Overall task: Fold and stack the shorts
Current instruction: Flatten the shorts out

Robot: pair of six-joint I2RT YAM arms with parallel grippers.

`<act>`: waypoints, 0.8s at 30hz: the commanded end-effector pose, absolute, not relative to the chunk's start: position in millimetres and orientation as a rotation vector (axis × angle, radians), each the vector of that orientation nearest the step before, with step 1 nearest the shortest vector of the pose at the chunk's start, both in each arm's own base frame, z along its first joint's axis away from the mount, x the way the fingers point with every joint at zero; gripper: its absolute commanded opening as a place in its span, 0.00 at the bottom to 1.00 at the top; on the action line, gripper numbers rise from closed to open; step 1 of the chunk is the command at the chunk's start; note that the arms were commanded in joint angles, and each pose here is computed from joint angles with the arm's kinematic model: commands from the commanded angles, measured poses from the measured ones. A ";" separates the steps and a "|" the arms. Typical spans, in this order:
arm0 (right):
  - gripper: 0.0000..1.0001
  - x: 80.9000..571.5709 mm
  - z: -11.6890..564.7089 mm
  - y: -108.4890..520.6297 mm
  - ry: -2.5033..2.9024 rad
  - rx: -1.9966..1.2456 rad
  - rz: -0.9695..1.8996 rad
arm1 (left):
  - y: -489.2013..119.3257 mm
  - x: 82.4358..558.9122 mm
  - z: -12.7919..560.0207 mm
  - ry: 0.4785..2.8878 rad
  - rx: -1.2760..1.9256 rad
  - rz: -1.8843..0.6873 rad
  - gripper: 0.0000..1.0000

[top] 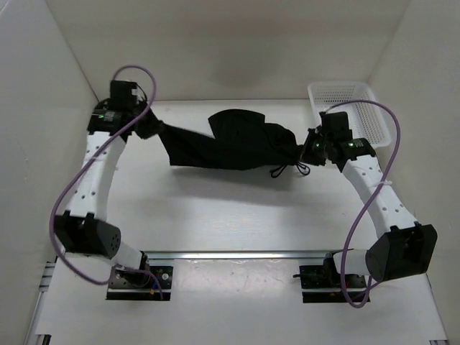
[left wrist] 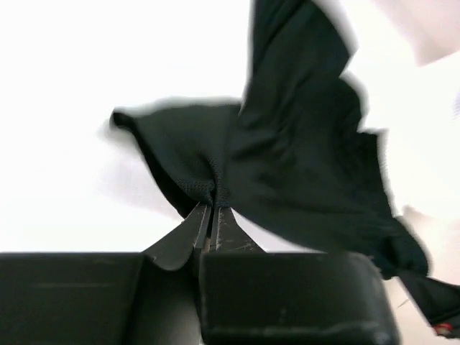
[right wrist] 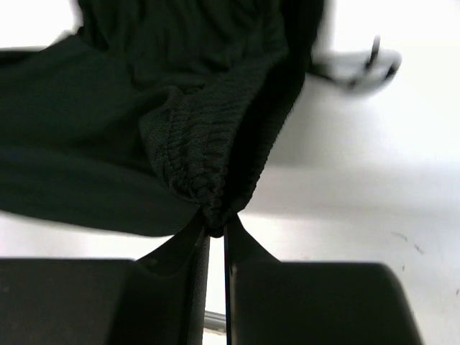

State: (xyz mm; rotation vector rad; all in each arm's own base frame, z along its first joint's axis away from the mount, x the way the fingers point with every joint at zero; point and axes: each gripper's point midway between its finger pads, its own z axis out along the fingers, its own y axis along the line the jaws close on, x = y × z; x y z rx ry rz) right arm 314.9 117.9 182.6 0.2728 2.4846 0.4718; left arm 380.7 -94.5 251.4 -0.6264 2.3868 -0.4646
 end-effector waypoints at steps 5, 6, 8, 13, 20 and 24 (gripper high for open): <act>0.00 307.1 304.6 127.8 2.253 -0.033 0.556 | -43.3 330.0 388.9 2.031 -0.641 -0.470 0.10; 0.00 301.6 308.6 127.7 2.262 -0.055 0.558 | -34.2 326.1 402.0 1.978 -0.653 -0.465 0.10; 0.00 289.4 331.9 125.4 2.208 -0.102 0.559 | -27.1 306.8 432.1 1.879 -0.653 -0.477 0.10; 0.00 246.6 391.1 123.9 2.072 -0.244 0.594 | -10.8 264.8 498.3 1.658 -0.643 -0.470 0.10; 0.00 182.2 452.5 118.8 1.884 -0.304 0.652 | 3.9 184.5 582.5 1.376 -0.618 -0.413 0.10; 0.00 171.5 468.2 111.4 1.840 -0.239 0.647 | 13.1 164.2 599.8 1.301 -0.629 -0.374 0.10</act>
